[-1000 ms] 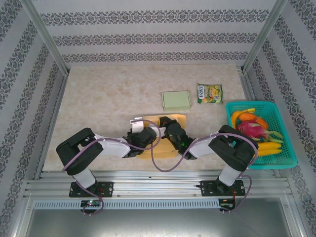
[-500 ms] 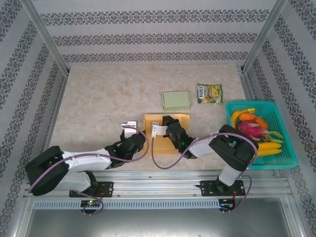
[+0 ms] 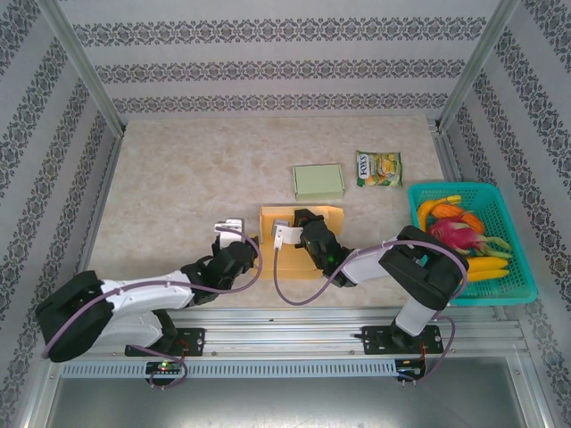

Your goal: Fold the paper box

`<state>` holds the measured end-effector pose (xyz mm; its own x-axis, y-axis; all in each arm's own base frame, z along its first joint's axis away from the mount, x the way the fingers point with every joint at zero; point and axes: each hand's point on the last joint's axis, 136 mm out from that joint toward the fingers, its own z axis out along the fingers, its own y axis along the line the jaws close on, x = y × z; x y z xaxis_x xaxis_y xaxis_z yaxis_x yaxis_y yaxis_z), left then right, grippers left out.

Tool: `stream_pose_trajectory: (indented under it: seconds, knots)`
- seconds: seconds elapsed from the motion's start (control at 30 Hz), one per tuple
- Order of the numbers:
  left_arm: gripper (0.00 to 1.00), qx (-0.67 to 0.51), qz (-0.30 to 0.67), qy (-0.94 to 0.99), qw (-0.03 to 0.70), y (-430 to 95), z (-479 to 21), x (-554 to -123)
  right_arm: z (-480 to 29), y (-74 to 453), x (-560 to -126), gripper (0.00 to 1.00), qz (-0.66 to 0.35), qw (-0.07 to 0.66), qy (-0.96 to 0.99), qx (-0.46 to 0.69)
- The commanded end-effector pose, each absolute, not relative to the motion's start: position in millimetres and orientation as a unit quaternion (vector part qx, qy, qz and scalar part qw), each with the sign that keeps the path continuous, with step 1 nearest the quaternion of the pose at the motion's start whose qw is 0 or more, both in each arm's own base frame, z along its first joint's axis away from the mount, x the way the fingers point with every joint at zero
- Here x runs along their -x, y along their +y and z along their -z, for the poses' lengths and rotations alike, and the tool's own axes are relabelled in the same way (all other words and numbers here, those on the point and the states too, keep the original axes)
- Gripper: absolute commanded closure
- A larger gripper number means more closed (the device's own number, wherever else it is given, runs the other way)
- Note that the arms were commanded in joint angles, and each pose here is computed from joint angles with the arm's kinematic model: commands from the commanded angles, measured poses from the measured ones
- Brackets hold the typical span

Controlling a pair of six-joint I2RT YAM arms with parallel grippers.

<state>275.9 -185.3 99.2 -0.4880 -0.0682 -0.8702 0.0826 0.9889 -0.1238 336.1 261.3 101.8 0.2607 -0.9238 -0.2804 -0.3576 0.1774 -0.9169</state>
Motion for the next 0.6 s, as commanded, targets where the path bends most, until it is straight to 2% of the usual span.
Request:
stream_pose_trajectory:
  seconds: [0.0,0.17,0.37,0.47,0.57]
  knots:
    - [0.43,-0.022,0.105,0.851,0.514,-214,-111,-292,-55,243,-321,1.00,0.255,0.463,0.578,0.622]
    - [0.44,-0.021,0.085,0.850,0.520,-232,-102,-312,-54,244,-321,1.00,0.253,0.463,0.577,0.624]
    - [0.56,0.019,-0.013,0.840,0.542,-223,-100,-341,-55,245,-320,1.00,0.252,0.464,0.576,0.624]
    - [0.64,0.063,-0.042,0.831,0.552,-206,-99,-347,-54,244,-319,1.00,0.251,0.462,0.577,0.625]
    - [0.80,0.096,-0.065,0.826,0.552,-193,-95,-348,-54,244,-320,1.00,0.252,0.463,0.577,0.624]
